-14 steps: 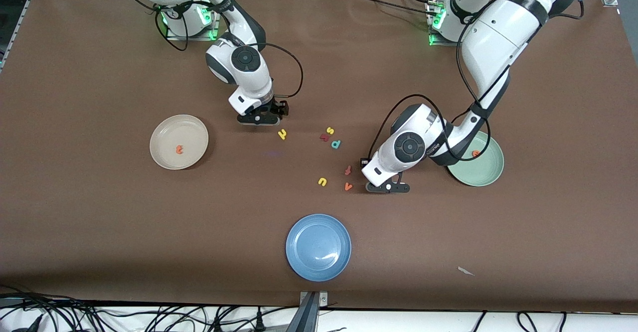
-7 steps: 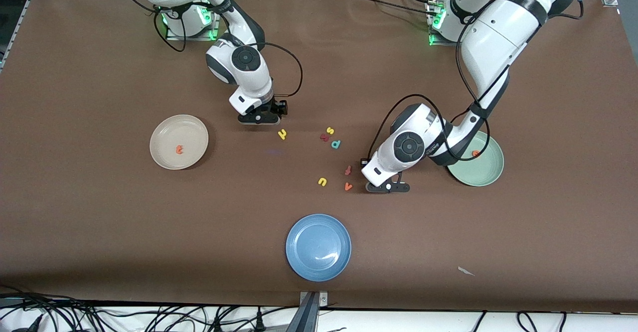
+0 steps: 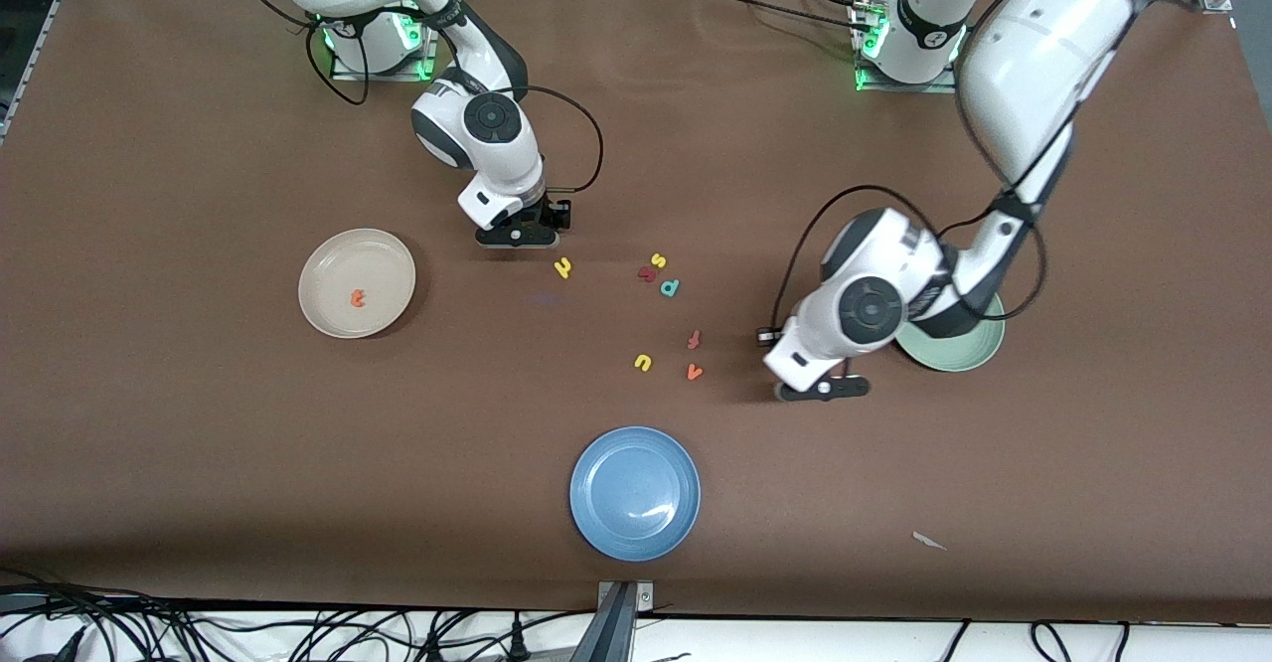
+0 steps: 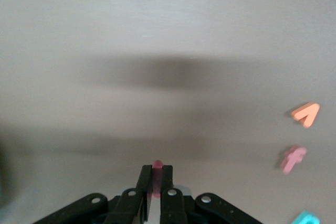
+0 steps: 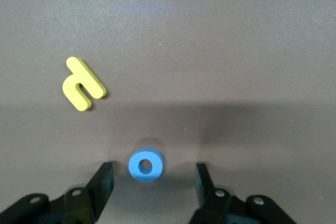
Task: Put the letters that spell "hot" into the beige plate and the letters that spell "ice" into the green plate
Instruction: 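Grasp the pink l with the left gripper while the right gripper grasps blue o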
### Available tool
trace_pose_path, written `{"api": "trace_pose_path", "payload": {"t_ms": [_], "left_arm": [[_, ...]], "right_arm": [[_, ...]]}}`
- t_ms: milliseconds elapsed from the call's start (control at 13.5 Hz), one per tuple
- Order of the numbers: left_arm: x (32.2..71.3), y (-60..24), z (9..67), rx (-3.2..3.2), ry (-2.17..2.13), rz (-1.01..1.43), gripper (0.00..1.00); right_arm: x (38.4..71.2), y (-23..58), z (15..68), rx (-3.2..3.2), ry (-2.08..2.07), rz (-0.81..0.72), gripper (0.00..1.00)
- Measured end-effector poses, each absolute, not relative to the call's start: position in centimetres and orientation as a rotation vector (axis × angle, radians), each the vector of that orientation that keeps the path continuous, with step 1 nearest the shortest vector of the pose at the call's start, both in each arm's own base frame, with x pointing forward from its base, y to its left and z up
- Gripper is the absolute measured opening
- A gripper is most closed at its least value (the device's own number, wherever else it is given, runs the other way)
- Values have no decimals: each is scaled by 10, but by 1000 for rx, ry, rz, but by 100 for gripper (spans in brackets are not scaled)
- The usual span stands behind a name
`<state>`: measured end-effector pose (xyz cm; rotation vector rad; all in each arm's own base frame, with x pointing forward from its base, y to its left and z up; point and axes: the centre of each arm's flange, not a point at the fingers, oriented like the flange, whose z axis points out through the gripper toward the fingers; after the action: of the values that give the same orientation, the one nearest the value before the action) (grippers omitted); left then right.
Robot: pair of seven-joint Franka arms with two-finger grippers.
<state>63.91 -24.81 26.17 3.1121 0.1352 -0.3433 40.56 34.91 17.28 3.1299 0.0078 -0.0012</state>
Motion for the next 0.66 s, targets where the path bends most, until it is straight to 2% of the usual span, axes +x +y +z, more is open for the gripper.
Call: {"api": "trace_pose_path", "payload": {"t_ms": [74, 148, 222, 295, 369, 591, 665], "left_arm": [[638, -224, 286, 3134, 98, -414, 11], [635, -201, 304, 3142, 54, -491, 11], [632, -177, 317, 3145, 13, -563, 11], [629, -154, 322, 3140, -16, -630, 11], [627, -132, 319, 3128, -35, -690, 11], [612, -74, 284, 3073, -55, -844, 11], [605, -58, 272, 3054, -59, -888, 11]], "right_arm": [[405, 349, 172, 3129, 15, 0, 71], [405, 349, 172, 3128, 19, 1, 65], [405, 350, 172, 3128, 21, 2, 65], [405, 350, 172, 3128, 22, 3, 59], [405, 350, 172, 3129, 23, 4, 54], [405, 351, 173, 3132, 25, 7, 49], [405, 351, 173, 3134, 25, 10, 43]]}}
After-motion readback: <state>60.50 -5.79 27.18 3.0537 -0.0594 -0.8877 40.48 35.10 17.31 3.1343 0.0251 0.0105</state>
